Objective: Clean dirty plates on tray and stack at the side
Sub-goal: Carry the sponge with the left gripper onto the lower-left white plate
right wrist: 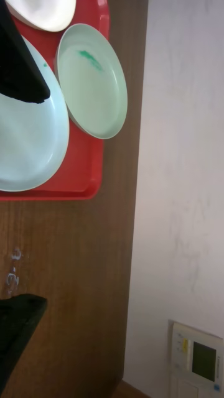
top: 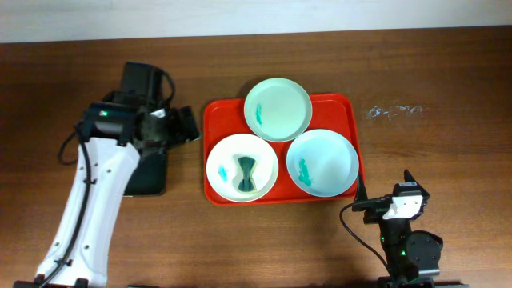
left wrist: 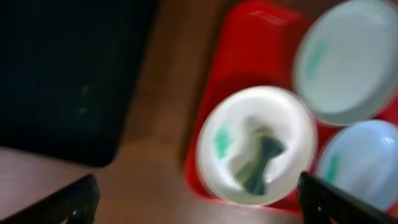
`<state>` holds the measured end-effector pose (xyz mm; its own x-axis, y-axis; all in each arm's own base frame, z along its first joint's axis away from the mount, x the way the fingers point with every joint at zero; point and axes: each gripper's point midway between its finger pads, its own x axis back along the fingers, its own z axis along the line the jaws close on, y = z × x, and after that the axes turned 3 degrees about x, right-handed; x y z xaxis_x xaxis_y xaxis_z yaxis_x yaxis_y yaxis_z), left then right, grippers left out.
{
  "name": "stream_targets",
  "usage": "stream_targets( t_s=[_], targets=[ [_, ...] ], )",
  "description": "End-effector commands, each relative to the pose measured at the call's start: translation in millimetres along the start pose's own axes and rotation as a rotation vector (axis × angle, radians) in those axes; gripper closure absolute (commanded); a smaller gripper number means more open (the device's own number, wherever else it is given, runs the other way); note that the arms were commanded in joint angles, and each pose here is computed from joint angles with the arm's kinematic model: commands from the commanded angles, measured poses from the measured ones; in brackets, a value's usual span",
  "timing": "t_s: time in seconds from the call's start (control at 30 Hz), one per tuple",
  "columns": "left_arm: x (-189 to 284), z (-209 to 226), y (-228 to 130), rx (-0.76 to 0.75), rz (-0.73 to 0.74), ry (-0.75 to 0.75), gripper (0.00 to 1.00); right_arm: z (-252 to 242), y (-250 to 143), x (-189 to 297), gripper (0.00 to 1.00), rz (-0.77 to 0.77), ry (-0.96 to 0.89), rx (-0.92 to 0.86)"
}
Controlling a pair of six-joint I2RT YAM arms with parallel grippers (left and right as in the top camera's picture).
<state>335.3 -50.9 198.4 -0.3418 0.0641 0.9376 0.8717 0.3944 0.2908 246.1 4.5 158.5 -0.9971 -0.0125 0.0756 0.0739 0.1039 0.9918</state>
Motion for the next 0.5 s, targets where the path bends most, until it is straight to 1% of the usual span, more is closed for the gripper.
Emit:
stream_targets(
  t_s=[0.0,0.03,0.07,0.1,0.13,0.17,0.2,0.23,0.27,0.3,0.37,0.4,0.43,0.47],
  targets=[
    [-17.3,21.4,-16.9,-0.012,0.076,0.074,0.01,-3.5,-3.6,-0.2,0.02,0.007,-0.019,-0.001],
    [-20.1,23.2,-20.3,-0.012,0.088,0.078,0.01,-3.5,-3.6,-0.2,0.02,0.007,-0.019,-0.001],
    [-23.5,26.2,-25.4,-0.012,0.106,0.089,0.01,0.3,7.1,-0.1,0.01,-0.038,0.005,-0.018],
    [-25.1,28.8,-29.6,-0.012,0.121,0.098,0.01,21.2,25.7,2.8,0.02,-0.11,0.136,-0.113],
    [-25.7,30.6,-32.7,-0.011,0.133,0.104,0.01,63.8,44.8,17.5,0.02,-0.149,0.418,-0.276],
    [-25.9,30.8,-33.0,-0.011,0.134,0.105,0.01,90.0,49.0,32.4,0.02,-0.122,0.604,-0.357],
    [-25.9,30.6,-33.0,-0.011,0.134,0.104,0.01,107.8,62.1,50.0,0.02,-0.129,0.759,-0.422],
    [-25.9,30.6,-33.2,-0.011,0.135,0.105,0.01,118.2,75.8,66.0,0.02,-0.154,0.871,-0.443],
    [-25.9,30.4,-33.6,-0.011,0.137,0.103,0.01,121.8,88.9,77.3,0.02,-0.2,0.929,-0.438],
    [-25.6,29.5,-36.3,-0.01,0.15,0.095,0.01,120.1,121.3,98.7,0.02,-0.324,0.995,-0.452],
    [-25.4,27.1,-38.5,-0.008,0.162,0.081,0.01,108.1,168.8,129.2,0.02,-0.545,1.002,-0.417],
    [-25.4,25.8,-39.2,-0.007,0.166,0.073,0.01,95.9,200.4,143.1,0.02,-0.647,0.958,-0.42],
    [-25.4,25.3,-39.4,-0.007,0.167,0.071,0.01,88.7,223.6,150.5,0.02,-0.677,0.918,-0.414],
    [-25.4,24.0,-40.3,-0.006,0.171,0.063,0.1,86.5,241.4,154.2,0.02,-0.664,0.88,-0.367]
  ],
)
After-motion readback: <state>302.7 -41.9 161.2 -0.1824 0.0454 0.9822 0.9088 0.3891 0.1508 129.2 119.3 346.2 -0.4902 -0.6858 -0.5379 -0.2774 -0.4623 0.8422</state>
